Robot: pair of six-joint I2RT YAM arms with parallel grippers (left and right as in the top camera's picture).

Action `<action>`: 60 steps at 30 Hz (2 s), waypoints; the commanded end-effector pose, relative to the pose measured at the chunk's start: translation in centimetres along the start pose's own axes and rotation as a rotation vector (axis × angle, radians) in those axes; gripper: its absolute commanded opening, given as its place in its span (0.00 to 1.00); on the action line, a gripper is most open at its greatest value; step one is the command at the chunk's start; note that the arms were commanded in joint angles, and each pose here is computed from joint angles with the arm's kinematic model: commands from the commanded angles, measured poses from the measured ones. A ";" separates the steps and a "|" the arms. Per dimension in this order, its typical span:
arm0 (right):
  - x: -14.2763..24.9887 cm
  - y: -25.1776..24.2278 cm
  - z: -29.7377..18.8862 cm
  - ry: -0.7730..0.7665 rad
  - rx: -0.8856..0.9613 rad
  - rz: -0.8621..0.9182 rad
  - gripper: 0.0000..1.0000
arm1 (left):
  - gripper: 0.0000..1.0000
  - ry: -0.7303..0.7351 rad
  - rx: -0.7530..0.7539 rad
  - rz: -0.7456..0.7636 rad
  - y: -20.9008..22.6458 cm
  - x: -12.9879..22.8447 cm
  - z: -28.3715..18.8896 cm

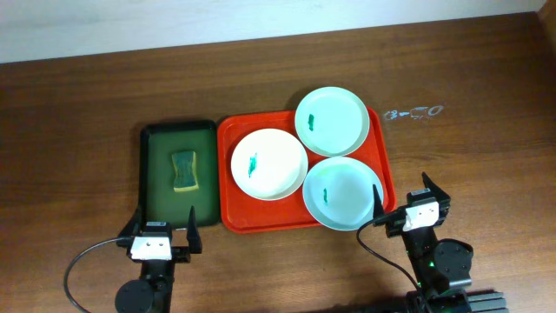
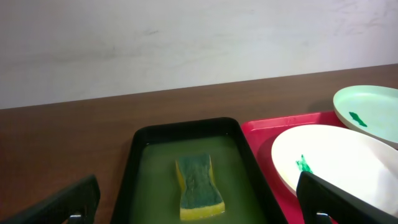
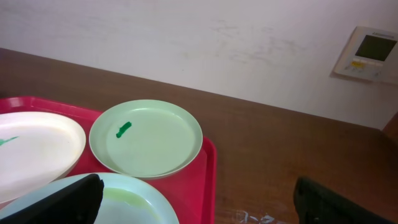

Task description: Clean dirty plates on tray and stack at the side

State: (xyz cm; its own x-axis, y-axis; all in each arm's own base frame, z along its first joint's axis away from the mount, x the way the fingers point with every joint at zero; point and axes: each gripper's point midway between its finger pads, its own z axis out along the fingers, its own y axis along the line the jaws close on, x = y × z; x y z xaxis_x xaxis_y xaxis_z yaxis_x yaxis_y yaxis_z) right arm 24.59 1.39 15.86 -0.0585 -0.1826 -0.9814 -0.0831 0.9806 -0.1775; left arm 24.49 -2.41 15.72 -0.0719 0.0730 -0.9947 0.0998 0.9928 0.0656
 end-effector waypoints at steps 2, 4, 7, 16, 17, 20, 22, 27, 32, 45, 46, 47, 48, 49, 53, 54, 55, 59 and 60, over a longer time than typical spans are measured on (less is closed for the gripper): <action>0.3 -0.2 0.0 0.007 0.010 0.007 0.98 | 0.99 0.005 0.016 0.020 -0.3 0.2 0.0; 0.3 -0.1 0.0 0.007 0.010 0.007 0.98 | 0.99 0.005 0.016 0.020 -0.3 0.2 0.0; 0.3 -0.1 0.0 0.007 0.010 0.007 0.98 | 0.99 0.005 0.016 0.019 -0.3 0.2 0.0; 0.3 -0.2 0.0 0.007 0.010 0.007 0.98 | 0.99 0.005 0.016 0.019 -0.3 0.2 0.0; 0.3 -0.2 0.0 0.007 0.010 0.007 0.98 | 0.99 0.005 0.016 0.020 -0.3 0.2 0.0; 0.3 -0.2 0.0 0.007 0.010 0.007 0.98 | 0.99 0.005 0.016 0.020 -0.3 0.2 0.0; 0.3 -0.1 0.0 0.007 0.010 0.007 0.98 | 0.99 0.006 0.016 0.019 -0.3 0.2 0.0; 0.3 -0.2 0.0 0.007 0.010 0.007 0.98 | 0.99 0.006 0.016 0.020 -0.3 0.2 0.0; 0.3 -0.1 0.0 0.007 0.010 0.007 0.98 | 0.99 0.006 0.016 0.019 -0.3 0.2 0.0; -1.0 1.1 -0.1 -0.050 -0.065 0.004 0.98 | 0.99 0.005 0.015 0.020 -0.3 0.2 0.0; -0.9 1.1 0.0 -0.045 -0.065 0.004 0.98 | 0.99 0.004 0.016 0.020 -0.3 0.2 0.0; -0.9 1.1 0.0 -0.046 -0.066 0.004 0.98 | 0.99 0.003 0.017 0.019 -0.3 0.1 0.0; -0.8 1.3 -0.1 -0.041 -0.077 0.005 0.99 | 0.99 0.003 0.035 0.019 -0.6 0.1 0.0; -0.8 1.8 -0.1 -0.044 -0.109 0.004 0.98 | 0.99 -0.007 0.068 0.019 -1.2 -0.1 0.0; -3.1 1.5 -0.3 -0.123 -0.104 0.131 0.98 | 0.99 -0.010 0.153 -0.053 -2.5 -2.6 -1.1; -3.9 1.3 -0.5 -0.133 -0.106 0.169 0.98 | 0.99 -0.007 0.152 -0.053 -2.4 -3.9 -1.7; -4.8 1.3 -0.8 -0.132 -0.112 0.206 0.98 | 0.99 -0.003 0.148 -0.053 -2.2 -5.4 -2.4; -10.6 0.7 -2.3 -0.080 -0.145 0.246 0.98 | 0.99 0.056 0.147 -0.052 -1.5 -14.0 -4.8; -12.5 0.6 -2.5 -0.062 -0.161 0.248 0.98 | 0.99 0.097 0.149 -0.054 -1.4 -16.0 -4.8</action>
State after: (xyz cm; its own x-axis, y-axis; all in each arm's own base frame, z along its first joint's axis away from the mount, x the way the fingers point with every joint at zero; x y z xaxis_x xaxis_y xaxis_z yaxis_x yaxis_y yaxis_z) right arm 23.24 3.59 23.24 -0.0548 0.0369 -0.9978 -0.1983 0.9790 0.0471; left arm 20.72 -4.22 26.66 -0.1437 0.0413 -0.9888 0.2235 0.9747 0.0082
